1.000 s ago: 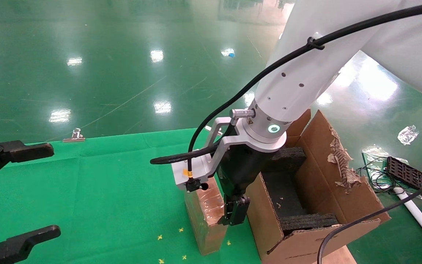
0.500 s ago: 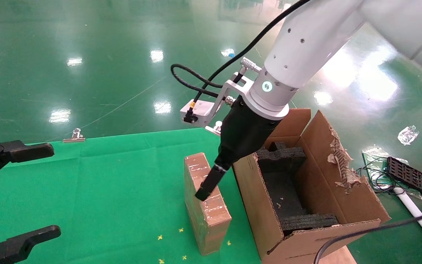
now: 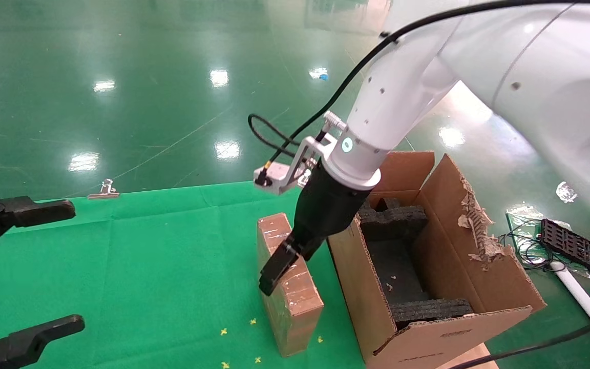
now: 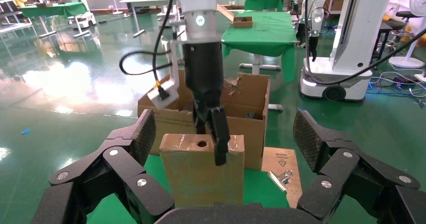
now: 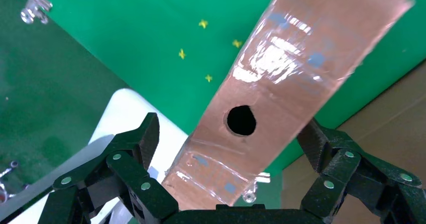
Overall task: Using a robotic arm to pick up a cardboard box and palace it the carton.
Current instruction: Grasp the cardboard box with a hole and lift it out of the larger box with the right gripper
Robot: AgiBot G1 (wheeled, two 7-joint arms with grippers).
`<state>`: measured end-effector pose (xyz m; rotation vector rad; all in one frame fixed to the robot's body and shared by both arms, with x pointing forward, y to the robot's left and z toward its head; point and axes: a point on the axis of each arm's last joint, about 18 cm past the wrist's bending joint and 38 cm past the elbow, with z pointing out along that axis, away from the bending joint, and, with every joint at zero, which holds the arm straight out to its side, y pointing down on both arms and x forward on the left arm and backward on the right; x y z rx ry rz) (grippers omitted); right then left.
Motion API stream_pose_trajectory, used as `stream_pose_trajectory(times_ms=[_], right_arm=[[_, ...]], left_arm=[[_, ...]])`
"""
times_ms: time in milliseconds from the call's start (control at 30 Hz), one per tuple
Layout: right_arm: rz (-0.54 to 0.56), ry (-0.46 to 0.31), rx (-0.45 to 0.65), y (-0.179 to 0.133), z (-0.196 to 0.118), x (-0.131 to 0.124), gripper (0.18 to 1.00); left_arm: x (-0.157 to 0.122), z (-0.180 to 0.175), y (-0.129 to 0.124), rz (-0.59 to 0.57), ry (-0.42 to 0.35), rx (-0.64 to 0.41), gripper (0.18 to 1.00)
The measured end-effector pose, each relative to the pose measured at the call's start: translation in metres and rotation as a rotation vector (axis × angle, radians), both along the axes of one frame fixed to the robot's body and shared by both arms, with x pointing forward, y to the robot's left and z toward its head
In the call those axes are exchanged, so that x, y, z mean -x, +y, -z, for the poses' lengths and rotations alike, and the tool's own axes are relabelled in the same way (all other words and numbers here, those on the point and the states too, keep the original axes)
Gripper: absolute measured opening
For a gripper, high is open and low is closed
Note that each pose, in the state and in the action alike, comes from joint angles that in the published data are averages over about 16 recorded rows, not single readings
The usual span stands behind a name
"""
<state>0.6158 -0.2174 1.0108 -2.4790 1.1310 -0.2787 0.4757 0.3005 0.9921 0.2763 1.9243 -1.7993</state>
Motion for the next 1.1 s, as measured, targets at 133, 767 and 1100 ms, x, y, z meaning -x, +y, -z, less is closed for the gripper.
stream_pose_trajectory(times_ms=[133, 767, 1100], right_arm=[[0.005, 0.017, 0.011, 0.001, 0.008, -0.003, 1.000], [0.026, 0.038, 0.052, -0.009, 0.017, -0.004, 0.850], [0.028, 0.015, 0.067, -0.017, 0.011, -0.003, 0.647]], left_arm=[[0.000, 0.000, 0.000, 0.000, 0.000, 0.000, 1.000], [0.000, 0.000, 0.000, 0.000, 0.000, 0.000, 0.888], [0.000, 0.000, 0.000, 0.000, 0.000, 0.000, 0.709]])
